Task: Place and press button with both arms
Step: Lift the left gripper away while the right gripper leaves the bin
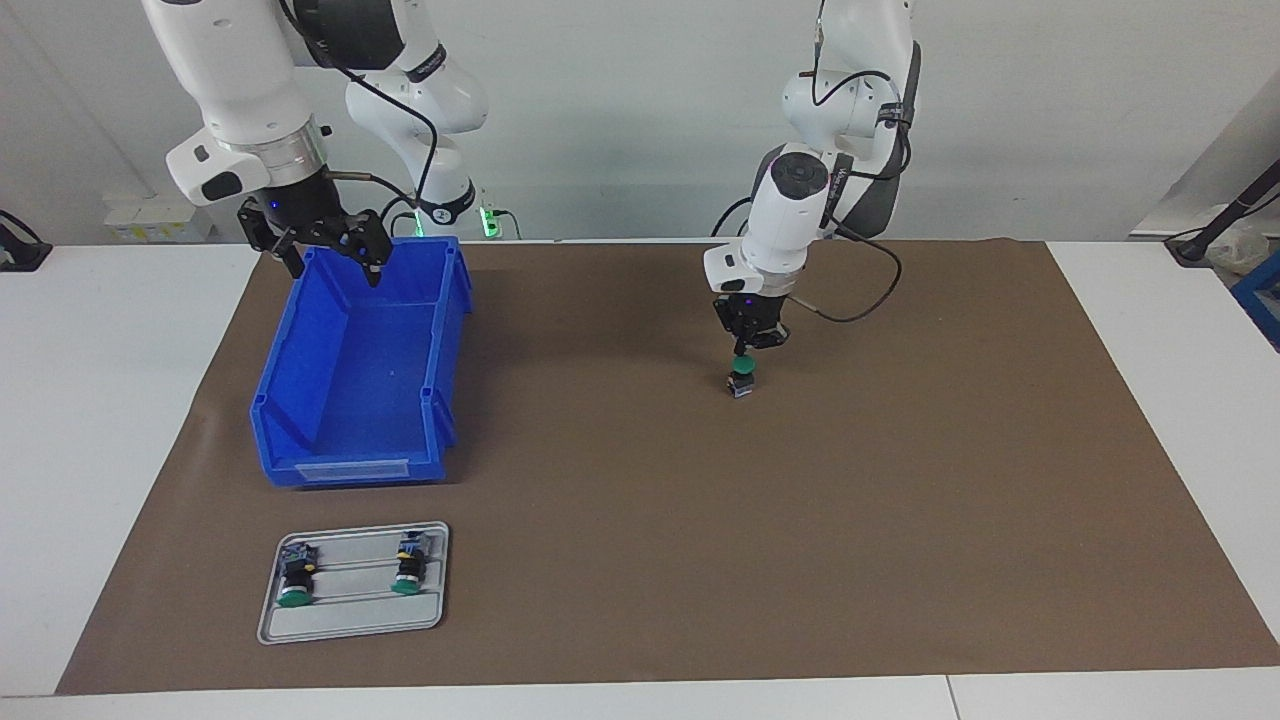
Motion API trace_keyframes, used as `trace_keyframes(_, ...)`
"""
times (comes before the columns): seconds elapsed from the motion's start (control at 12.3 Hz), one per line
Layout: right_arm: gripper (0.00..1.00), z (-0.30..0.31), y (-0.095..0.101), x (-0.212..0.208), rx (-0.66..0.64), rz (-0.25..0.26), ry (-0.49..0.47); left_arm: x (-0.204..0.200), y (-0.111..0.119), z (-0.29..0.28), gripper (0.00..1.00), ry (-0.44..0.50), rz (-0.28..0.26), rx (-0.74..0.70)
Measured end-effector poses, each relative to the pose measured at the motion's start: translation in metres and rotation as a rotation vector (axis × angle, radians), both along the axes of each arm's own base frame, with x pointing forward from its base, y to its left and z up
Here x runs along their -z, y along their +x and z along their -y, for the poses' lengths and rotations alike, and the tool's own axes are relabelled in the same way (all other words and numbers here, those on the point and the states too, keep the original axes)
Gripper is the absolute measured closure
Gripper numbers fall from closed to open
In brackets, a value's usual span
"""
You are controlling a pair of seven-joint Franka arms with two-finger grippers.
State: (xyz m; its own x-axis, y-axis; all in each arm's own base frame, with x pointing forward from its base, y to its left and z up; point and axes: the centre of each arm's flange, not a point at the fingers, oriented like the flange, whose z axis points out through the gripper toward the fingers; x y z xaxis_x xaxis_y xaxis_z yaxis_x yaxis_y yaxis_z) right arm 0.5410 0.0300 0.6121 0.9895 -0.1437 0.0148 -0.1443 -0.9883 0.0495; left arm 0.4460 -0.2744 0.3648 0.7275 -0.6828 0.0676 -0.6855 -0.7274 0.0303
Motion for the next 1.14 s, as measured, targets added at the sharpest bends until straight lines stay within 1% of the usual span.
trace_keyframes(0.08, 0.0, 0.0, 0.0, 0.0, 0.0, 0.0, 0.0, -0.002, 0.002, 0.001, 0.95, -0.003, 0.004, -0.001)
trace_keyframes(0.16, 0.0, 0.0, 0.0, 0.0, 0.0, 0.001, 0.0, -0.007, 0.008, 0.003, 0.95, -0.01, 0.011, -0.002)
trace_keyframes(0.24, 0.0, 0.0, 0.0, 0.0, 0.0, 0.001, 0.0, -0.013, 0.016, 0.006, 0.91, -0.017, 0.016, -0.005)
trace_keyframes(0.33, 0.0, 0.0, 0.0, 0.0, 0.0, 0.001, 0.0, -0.021, 0.026, 0.007, 0.91, -0.021, 0.011, -0.011)
trace_keyframes(0.49, 0.0, 0.0, 0.0, 0.0, -0.001, 0.002, 0.0, -0.051, 0.057, -0.002, 0.91, -0.023, -0.004, -0.047)
trace_keyframes(0.73, 0.0, -0.014, 0.001, -0.002, -0.009, 0.017, 0.002, -0.11, 0.1, -0.057, 0.89, -0.014, -0.038, -0.153)
trace_keyframes(0.81, 0.01, -0.024, 0.001, -0.002, -0.008, 0.025, 0.003, -0.128, 0.111, -0.082, 0.85, -0.011, -0.051, -0.198)
trace_keyframes(0.98, 0.01, -0.058, 0.0, -0.003, 0.015, 0.058, 0.012, -0.15, 0.125, -0.132, 0.84, -0.003, -0.081, -0.333)
trace_keyframes(1.14, 0.01, -0.101, -0.001, 0.004, 0.045, 0.077, 0.024, -0.161, 0.134, -0.179, 0.83, -0.004, -0.09, -0.48)
